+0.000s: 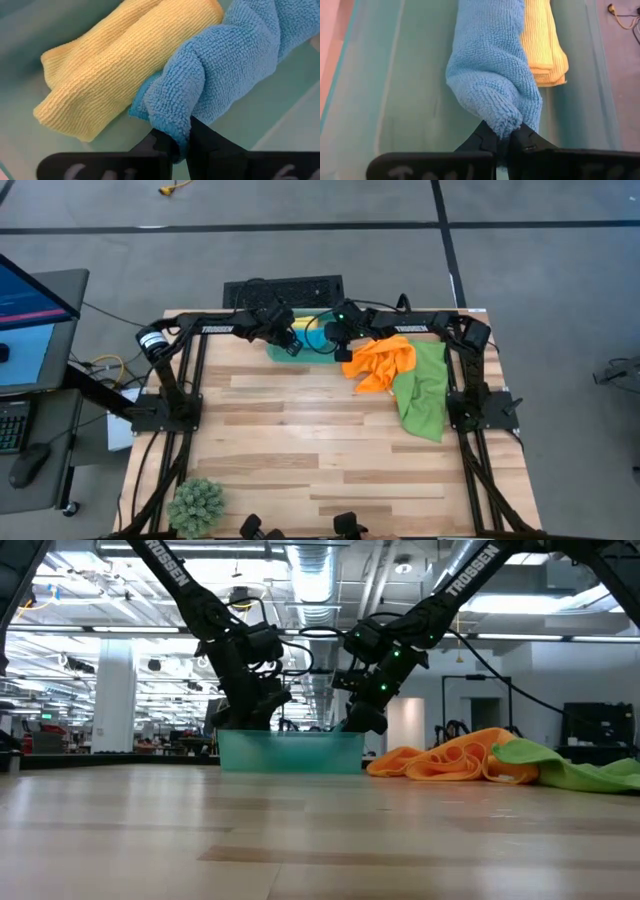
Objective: Roll microfiber towels into tight, uniform cylinder then place into a basket
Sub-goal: Put the rolled blue microfiber towel into the green bin
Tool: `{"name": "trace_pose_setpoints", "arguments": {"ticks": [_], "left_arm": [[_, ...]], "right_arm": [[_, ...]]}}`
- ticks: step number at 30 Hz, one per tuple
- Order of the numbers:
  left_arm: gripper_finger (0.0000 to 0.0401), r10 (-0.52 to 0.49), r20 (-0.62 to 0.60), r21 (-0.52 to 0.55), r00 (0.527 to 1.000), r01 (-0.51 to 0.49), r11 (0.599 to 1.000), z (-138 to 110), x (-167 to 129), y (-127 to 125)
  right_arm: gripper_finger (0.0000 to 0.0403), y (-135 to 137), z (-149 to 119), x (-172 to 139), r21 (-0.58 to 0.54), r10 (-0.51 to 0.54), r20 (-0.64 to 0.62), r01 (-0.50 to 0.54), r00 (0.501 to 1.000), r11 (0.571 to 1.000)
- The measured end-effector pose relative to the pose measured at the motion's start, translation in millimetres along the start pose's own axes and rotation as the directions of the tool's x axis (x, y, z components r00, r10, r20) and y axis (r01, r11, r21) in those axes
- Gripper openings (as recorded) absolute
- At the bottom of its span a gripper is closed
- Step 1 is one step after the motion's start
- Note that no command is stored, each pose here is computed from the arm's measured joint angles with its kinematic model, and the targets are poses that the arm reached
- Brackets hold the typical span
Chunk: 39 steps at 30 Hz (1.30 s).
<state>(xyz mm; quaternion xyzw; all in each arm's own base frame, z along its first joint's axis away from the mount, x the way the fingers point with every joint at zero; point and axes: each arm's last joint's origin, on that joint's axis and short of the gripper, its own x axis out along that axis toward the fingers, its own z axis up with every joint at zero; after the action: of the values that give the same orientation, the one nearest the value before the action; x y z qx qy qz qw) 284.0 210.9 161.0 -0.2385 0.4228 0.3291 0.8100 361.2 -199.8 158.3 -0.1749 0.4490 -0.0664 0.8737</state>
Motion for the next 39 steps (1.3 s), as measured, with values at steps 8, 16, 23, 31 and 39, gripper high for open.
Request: {"name": "trace_pose_setpoints", "arguments": {"ticks": [8,16,23,31,39], "left_arm": [[0.01,0.0,0.0,0.016,1.0,0.0,1.0,0,0,0],[0.0156,-0.005,0.016,0.069,1.0,0.004,0.998,2,-5,0],[0.0157,0.002,0.083,0.116,0.997,-0.012,0.993,10,-26,0],[0.0157,0.005,0.148,0.139,0.989,-0.025,0.99,17,-47,4],[0.0157,-0.116,0.174,0.217,0.978,0.077,0.973,18,-62,-8]], "right_arm": [[0.0024,1,-1,0,0.003,0.008,-0.01,-0.008,1.0,1.0],[0.0022,1,-1,0,0.019,0.009,-0.011,-0.009,1.0,1.0],[0.0027,2,-2,0,0.028,0.02,-0.025,-0.019,0.999,0.999],[0.0023,3,-4,0,0.029,0.026,-0.041,-0.025,0.999,0.999],[0.0024,3,-4,0,0.029,0.026,-0.042,-0.024,0.999,0.999]]}}
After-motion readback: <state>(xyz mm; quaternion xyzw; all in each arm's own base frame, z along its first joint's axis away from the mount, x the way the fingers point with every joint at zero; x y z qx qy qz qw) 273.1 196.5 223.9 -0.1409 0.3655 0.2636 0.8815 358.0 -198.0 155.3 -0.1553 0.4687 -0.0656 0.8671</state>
